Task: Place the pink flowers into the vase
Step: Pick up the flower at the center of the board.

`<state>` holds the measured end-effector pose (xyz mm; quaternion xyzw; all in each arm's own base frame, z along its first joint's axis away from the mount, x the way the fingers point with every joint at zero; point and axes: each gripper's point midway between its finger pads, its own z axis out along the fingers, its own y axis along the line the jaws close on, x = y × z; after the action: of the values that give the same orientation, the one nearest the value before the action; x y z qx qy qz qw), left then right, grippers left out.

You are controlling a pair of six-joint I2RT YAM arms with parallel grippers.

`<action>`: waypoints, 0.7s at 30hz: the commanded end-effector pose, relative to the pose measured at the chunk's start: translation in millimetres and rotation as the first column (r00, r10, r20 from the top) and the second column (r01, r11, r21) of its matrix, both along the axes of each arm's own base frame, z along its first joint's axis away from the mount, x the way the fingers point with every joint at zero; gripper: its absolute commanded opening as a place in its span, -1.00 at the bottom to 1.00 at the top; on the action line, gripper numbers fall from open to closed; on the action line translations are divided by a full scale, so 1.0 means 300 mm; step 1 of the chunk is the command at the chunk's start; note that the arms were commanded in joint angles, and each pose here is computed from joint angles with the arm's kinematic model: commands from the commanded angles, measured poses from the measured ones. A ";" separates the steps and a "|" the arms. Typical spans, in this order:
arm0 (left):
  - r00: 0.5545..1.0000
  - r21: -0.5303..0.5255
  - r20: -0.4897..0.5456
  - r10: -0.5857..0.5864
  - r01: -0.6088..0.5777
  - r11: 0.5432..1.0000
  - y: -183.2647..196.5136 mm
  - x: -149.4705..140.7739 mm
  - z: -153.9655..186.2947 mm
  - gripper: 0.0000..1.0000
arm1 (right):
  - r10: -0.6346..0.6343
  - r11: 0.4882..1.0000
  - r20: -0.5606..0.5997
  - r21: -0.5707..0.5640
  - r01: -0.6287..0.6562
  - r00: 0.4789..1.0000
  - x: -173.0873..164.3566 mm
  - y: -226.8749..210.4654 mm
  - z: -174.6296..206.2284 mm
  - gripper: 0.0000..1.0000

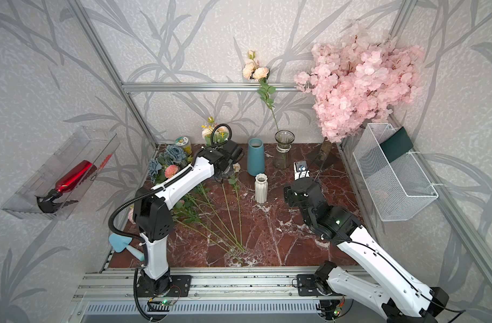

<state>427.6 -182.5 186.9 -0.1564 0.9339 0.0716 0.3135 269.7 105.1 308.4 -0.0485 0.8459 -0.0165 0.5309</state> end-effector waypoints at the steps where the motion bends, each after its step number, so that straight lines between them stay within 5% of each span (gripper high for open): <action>1: 0.996 -0.001 0.089 0.000 0.000 1.000 0.018 0.003 0.106 -1.00 | -0.081 0.997 -0.016 -0.015 0.081 0.997 -0.009 -0.059 -0.018 0.57; 11: 0.978 -0.064 0.202 -0.043 0.057 0.996 -0.028 0.019 0.247 -1.00 | -0.189 0.982 -0.112 0.000 0.190 0.976 -0.019 -0.140 -0.133 0.57; 21: 0.957 0.003 0.283 -0.072 0.075 0.997 -0.017 0.021 0.345 -1.00 | -0.222 0.975 -0.138 -0.005 0.224 0.965 -0.036 -0.186 -0.167 0.58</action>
<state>434.8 -198.3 253.4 -0.1226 0.9071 0.0270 0.4018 263.6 55.9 260.1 0.0376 0.8802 -0.0688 0.4682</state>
